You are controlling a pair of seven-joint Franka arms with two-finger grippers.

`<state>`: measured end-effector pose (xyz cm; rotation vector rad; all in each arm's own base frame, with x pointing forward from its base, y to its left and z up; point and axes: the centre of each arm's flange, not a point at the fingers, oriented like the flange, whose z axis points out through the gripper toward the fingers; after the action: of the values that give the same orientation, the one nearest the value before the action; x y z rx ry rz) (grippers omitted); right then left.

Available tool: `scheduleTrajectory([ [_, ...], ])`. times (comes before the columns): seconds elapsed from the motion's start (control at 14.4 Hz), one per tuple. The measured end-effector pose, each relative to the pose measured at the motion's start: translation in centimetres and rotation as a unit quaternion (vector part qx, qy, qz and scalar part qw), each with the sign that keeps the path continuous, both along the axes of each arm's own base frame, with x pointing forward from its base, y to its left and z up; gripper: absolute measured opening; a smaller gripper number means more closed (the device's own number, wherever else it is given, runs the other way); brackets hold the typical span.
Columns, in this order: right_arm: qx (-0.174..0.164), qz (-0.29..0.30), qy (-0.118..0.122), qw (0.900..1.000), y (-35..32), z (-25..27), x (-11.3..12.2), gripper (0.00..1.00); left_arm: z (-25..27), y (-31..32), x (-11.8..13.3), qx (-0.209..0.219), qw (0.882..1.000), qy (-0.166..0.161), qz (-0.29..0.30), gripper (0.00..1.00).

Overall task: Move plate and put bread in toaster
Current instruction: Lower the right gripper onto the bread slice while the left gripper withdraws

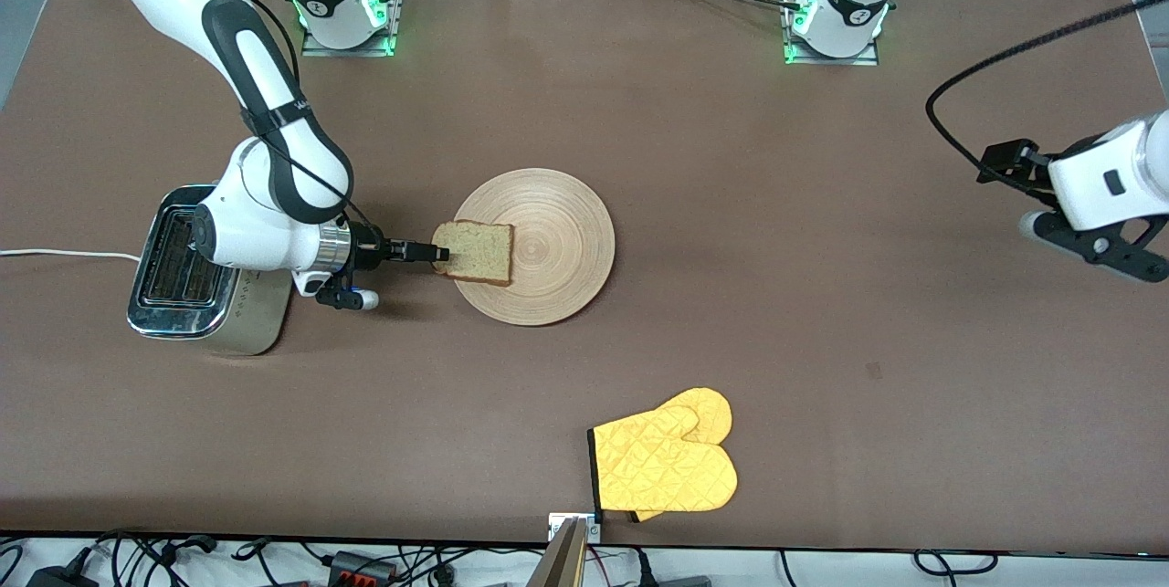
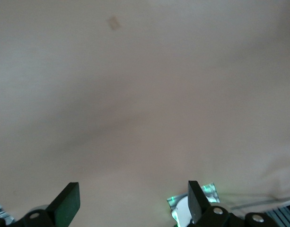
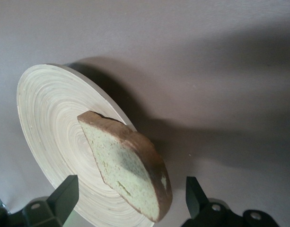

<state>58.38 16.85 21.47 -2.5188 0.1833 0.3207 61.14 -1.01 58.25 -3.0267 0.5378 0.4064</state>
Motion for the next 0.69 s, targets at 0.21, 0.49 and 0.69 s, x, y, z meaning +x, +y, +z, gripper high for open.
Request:
scheduleTrajectory([
  [0.21,-0.003,0.014,-0.017,1.0,0.2,-1.2,-0.1,1.0,1.0,1.5,-1.6,0.002,0.994,-0.077,0.074,1.0],
  [0.49,-0.005,0.023,-0.023,0.999,0.5,-1.7,-0.4,1.0,0.8,1.7,-5.3,-0.02,0.982,-0.138,0.131,1.0],
  [0.69,-0.005,0.025,-0.023,0.999,0.5,-1.9,-0.5,1.0,1.3,1.0,-6.4,-0.02,0.977,-0.149,0.155,1.0],
])
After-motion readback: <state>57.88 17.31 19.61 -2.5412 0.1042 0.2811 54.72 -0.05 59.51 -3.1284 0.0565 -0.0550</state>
